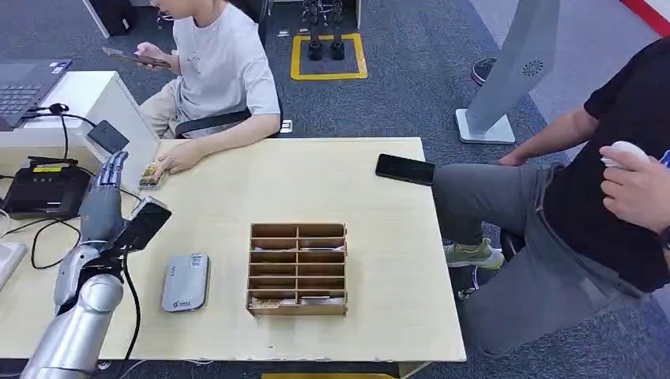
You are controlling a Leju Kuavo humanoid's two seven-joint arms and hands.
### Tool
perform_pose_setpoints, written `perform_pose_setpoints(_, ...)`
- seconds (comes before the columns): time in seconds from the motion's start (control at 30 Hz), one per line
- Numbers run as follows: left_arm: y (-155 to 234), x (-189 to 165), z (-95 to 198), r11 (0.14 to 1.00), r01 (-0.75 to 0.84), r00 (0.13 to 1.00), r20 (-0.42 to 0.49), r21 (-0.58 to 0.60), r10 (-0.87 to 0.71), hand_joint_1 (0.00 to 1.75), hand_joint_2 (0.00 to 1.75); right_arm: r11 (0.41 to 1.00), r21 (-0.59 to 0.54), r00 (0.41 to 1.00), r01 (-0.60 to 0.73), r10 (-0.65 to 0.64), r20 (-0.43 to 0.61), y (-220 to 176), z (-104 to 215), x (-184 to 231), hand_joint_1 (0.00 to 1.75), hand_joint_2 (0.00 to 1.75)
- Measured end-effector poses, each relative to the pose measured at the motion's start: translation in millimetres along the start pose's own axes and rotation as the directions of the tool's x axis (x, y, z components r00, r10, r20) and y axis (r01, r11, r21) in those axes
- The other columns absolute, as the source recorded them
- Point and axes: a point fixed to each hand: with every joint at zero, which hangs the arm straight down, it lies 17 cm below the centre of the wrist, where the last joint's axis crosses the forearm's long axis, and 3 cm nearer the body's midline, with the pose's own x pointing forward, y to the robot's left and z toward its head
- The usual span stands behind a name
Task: Pass the card to the sensor for recognition and then transmit it.
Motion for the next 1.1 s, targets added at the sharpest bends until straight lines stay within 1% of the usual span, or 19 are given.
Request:
perform_pose_setpoints(0.07, -6, 14, 3, 0.998, -0.051, 0.998, 0.047, -0.039, 0.053, 0.00, 1.75, 1.000, -0.001, 1.000, 0.000, 0.000, 0.000, 0, 0, -1, 0.00, 0.00)
perform_pose_setpoints(0.13, -8, 22, 4, 0.995, -0.073, 0.995, 0.069, -0.061, 0.077, 0.00, 1.75, 1.000, -0.001, 1.000, -0.001, 0.001, 0.000, 0, 0, -2, 0.00, 0.00)
perform_pose_setpoints(0.2, -15, 38, 10, 0.985, -0.115, 0.984, 0.122, -0.126, 0.130, 0.00, 1.75, 1.000, 0.000, 1.000, 0.003, -0.003, -0.003, 0, 1, -3, 0.00, 0.00)
perform_pose_setpoints(0.3, -22, 78, 26, 0.956, -0.158, 0.945, 0.242, -0.246, 0.218, 0.00, 1.75, 1.000, -0.003, 1.000, 0.020, -0.020, -0.009, -1, 1, -8, 0.00, 0.00)
perform_pose_setpoints(0.4, -22, 114, 39, 0.947, -0.152, 0.913, 0.327, -0.284, 0.244, 0.00, 1.75, 0.999, -0.007, 0.999, 0.031, -0.032, -0.010, -2, 3, -13, 0.00, 0.00)
perform_pose_setpoints(0.53, -32, 161, 57, 0.959, -0.068, 0.874, 0.446, -0.276, 0.190, 0.00, 1.75, 0.999, -0.010, 0.999, 0.046, -0.046, -0.017, -3, 3, -19, 0.00, 0.00)
perform_pose_setpoints(0.6, -39, 177, 63, 0.971, 0.018, 0.864, 0.493, -0.238, 0.105, 0.00, 1.75, 0.999, -0.008, 0.999, 0.047, -0.047, -0.022, -4, 4, -22, 0.00, 0.00)
perform_pose_setpoints(0.67, -42, 187, 68, 0.977, 0.067, 0.850, 0.524, -0.205, 0.051, 0.00, 1.75, 0.999, -0.010, 0.999, 0.047, -0.047, -0.025, -4, 4, -23, 0.00, 0.00)
perform_pose_setpoints(0.77, -45, 198, 73, 0.981, 0.102, 0.837, 0.547, -0.165, 0.005, 0.00, 1.75, 0.999, -0.011, 0.998, 0.047, -0.048, -0.030, -4, 5, -25, 0.00, 0.00)
perform_pose_setpoints(0.93, -52, 208, 80, 0.979, 0.115, 0.822, 0.569, -0.166, 0.000, 0.00, 1.75, 0.999, -0.014, 0.998, 0.047, -0.047, -0.032, -5, 5, -26, 0.00, 0.00)
perform_pose_setpoints(1.1, -56, 215, 85, 0.979, 0.157, 0.807, 0.588, -0.131, -0.050, 0.00, 1.75, 0.998, -0.014, 0.998, 0.059, -0.060, -0.036, -2, 5, -26, 0.00, 0.00)
